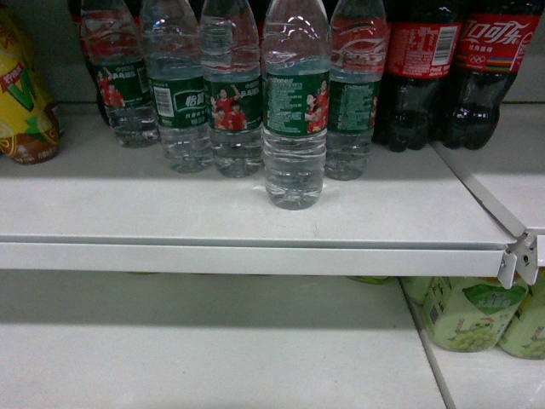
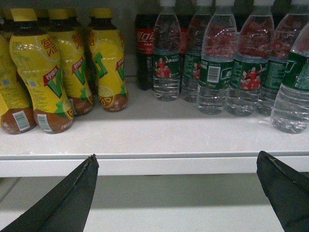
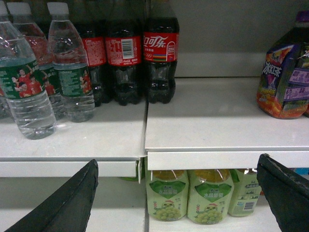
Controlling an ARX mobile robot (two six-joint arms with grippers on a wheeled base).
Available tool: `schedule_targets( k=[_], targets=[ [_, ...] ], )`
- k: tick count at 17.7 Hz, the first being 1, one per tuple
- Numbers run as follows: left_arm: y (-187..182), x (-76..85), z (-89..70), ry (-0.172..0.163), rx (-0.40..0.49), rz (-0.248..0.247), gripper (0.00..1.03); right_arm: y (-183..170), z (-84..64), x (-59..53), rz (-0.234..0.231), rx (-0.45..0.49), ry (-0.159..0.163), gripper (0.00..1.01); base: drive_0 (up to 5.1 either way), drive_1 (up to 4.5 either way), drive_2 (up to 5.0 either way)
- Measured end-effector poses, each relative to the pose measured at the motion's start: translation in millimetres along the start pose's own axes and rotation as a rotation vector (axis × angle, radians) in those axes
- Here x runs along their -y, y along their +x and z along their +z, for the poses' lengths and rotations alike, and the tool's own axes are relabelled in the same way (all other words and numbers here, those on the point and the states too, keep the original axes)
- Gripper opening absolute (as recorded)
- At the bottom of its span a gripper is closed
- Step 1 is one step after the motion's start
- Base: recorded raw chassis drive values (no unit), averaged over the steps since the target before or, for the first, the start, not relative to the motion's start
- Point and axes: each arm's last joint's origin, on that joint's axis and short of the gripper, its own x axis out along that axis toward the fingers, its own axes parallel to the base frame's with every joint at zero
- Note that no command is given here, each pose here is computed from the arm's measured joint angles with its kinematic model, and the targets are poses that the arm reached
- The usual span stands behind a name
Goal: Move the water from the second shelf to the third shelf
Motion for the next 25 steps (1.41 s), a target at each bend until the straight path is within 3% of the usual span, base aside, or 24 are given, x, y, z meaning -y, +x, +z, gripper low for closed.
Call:
schedule_targets(
  k=[25],
  targets=[
    [0.0,0.0,0.0,0.000,0.000,0.000,0.98,0.0,0.0,0.0,0.000,0.000,0.000,0.98,0.0,0.00,0.0]
  ],
)
